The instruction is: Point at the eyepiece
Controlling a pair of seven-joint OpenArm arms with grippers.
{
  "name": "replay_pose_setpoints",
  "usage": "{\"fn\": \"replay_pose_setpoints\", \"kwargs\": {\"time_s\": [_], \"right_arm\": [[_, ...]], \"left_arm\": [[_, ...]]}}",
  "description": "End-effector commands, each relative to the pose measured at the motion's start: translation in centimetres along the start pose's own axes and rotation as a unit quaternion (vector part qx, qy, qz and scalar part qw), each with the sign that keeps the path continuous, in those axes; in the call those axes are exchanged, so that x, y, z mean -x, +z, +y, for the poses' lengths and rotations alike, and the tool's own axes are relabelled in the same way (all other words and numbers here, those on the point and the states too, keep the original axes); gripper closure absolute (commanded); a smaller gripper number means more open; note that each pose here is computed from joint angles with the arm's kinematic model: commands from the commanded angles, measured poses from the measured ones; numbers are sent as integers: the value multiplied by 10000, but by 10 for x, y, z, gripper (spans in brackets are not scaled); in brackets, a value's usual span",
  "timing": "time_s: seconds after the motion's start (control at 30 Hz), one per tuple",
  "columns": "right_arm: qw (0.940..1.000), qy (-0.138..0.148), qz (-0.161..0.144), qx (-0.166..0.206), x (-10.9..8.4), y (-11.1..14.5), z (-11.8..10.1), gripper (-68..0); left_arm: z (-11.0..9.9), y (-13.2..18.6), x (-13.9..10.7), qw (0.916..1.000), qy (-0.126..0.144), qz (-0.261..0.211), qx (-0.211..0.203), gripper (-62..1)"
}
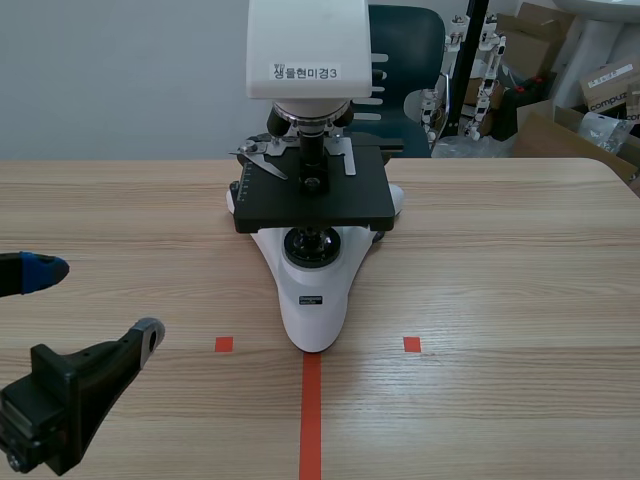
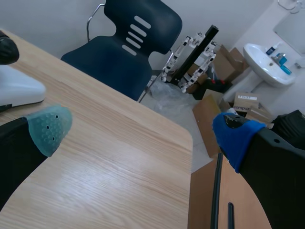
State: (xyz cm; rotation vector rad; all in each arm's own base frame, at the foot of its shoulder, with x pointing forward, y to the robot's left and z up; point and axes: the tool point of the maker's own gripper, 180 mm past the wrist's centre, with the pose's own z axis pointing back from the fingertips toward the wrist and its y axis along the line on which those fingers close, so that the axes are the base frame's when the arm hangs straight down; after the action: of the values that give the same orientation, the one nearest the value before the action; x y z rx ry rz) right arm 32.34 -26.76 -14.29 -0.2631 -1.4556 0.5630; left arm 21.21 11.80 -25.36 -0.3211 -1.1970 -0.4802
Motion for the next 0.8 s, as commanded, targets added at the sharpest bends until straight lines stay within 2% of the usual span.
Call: {"fn": "replay_pose_setpoints", "kwargs": {"time_s": [0.0, 0.13, 0.23, 0.4, 0.63, 0.7, 0.77], "right_arm": [[9997, 151, -210, -13, -13, -6, -12, -679], [9968, 68, -541, -582, -29, -12, -14, -679], [9934, -107, -799, -813, -43, -15, -21, -679], [9878, -174, -1241, -924, -70, -17, -36, -679], [9805, -73, -1658, -1049, -101, -26, -34, -679], [9787, -106, -1751, -1068, -107, -28, -32, -679], [9784, -218, -1835, -929, -110, -31, -34, -679]], "left_arm": [[0, 0, -8, 9999, -2, -139, -1, -623], [0, 0, -8, 9999, -2, -139, -1, -623], [0, 0, -8, 9999, -2, -139, -1, -623], [0, 0, -8, 9999, -2, -139, -1, -623], [0, 0, -8, 9999, -3, -138, -1, -623], [0, 0, -8, 9999, -3, -138, -1, -623], [0, 0, -8, 9999, -3, -138, -1, -623]]}}
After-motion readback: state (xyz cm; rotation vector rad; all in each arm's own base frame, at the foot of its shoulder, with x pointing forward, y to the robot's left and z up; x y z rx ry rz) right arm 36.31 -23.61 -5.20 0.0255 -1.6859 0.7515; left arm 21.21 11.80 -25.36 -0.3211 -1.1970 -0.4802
